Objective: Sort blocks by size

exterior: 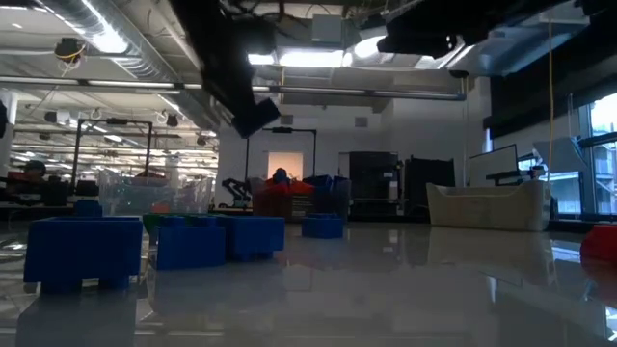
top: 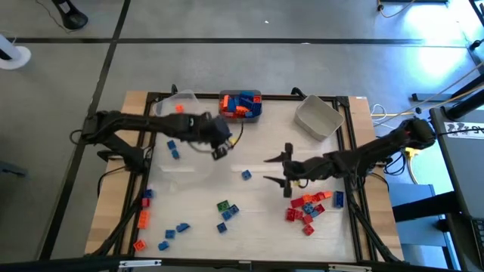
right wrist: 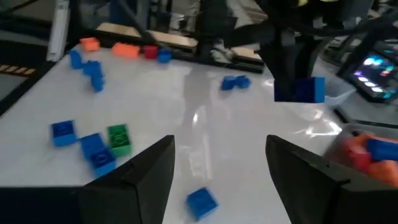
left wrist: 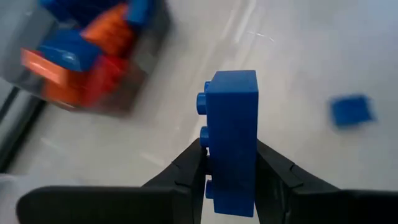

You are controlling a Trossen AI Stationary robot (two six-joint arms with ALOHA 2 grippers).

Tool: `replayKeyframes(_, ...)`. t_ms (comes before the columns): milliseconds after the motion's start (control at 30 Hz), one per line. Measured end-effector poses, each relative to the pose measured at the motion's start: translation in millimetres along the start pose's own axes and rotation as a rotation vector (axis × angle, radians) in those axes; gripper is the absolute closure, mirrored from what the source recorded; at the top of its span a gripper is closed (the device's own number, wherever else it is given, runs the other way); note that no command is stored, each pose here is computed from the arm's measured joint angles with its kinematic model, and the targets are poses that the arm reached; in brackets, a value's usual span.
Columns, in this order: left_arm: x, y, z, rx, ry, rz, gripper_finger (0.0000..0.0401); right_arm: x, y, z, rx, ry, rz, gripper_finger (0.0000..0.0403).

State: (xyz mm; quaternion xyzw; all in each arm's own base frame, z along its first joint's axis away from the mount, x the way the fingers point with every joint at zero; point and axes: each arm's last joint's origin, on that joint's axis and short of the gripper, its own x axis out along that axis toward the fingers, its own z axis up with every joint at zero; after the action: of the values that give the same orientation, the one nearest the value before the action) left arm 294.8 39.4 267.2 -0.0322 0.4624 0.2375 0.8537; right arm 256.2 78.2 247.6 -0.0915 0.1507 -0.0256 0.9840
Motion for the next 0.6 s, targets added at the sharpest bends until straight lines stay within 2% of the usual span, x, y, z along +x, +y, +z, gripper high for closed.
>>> replayKeyframes(200,14.2,48.9,14.4,-0.024,-0.053,0.033,0.0315,5.3,-24.0,1.6,-0.009,-0.012,-0.047,0.0155)
replayKeyframes(367,22.3,80.0,25.5,-0.051,-0.145,0.046,0.0316,9.9,-41.3,-0.3,0.013,-0.005,-0.07,0.0155)
replayKeyframes(467,33.6,95.5,29.4,-0.08,-0.175,0.016,0.0316,10.4,-43.3,-0.8,0.027,-0.003,-0.06,0.0155)
replayKeyframes(600,56.1,112.7,35.5,-0.127,-0.141,0.017,0.0317,10.4,-42.5,-1.4,0.044,0.002,-0.049,0.0155)
